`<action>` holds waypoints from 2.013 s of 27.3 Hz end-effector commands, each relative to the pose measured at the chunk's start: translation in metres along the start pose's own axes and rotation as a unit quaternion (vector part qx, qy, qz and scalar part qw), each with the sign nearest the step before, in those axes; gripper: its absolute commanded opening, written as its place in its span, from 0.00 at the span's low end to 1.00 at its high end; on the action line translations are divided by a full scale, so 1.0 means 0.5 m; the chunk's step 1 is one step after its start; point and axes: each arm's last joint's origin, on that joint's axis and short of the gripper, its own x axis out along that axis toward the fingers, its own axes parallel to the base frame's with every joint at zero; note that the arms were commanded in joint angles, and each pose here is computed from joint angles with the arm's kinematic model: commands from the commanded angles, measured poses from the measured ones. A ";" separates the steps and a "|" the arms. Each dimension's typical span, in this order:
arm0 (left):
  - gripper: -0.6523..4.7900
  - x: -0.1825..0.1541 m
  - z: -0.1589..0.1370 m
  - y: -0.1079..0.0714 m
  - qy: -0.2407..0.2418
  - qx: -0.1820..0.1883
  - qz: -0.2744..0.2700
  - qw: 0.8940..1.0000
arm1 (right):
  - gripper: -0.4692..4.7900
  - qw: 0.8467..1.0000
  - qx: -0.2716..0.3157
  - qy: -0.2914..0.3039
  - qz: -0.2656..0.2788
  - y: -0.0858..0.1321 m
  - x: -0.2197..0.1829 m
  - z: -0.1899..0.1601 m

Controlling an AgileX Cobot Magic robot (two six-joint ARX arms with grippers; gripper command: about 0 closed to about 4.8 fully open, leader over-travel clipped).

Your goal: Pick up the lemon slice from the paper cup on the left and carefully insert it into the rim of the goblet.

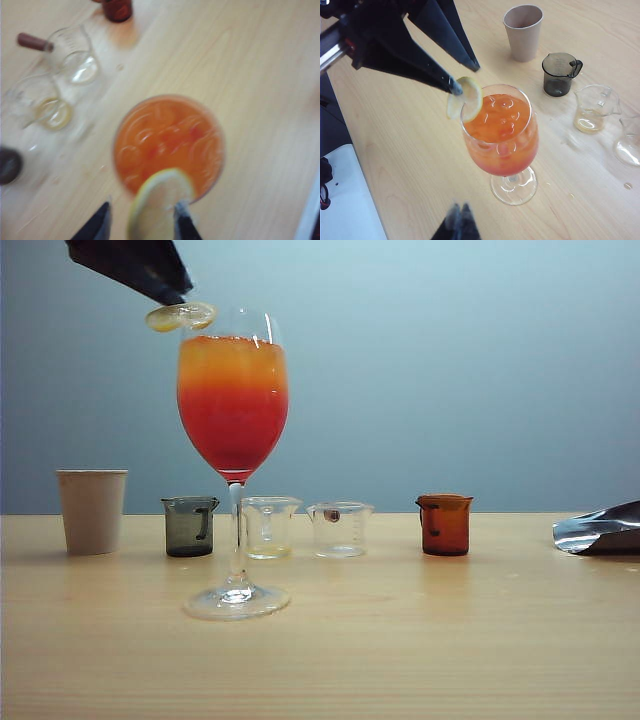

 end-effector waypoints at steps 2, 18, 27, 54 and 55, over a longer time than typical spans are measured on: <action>0.42 0.007 0.002 0.002 -0.005 -0.003 -0.019 1.000 | 0.07 1.000 -0.004 -0.008 0.001 0.001 -0.003 0.004; 0.41 0.000 0.006 0.000 -0.009 -0.004 -0.017 1.000 | 0.07 1.000 -0.007 -0.008 0.001 0.001 -0.004 0.004; 0.10 -0.070 0.026 -0.030 -0.053 -0.001 0.011 0.999 | 0.07 1.000 -0.008 -0.012 -0.001 0.002 -0.009 0.005; 0.11 -0.228 -0.103 -0.183 -0.288 -0.142 0.206 0.924 | 0.07 0.988 -0.020 -0.118 -0.101 0.012 -0.145 -0.150; 0.11 -0.224 -0.117 -0.188 -0.298 -0.144 0.210 0.920 | 0.07 0.986 -0.017 -0.124 -0.105 0.011 -0.145 -0.161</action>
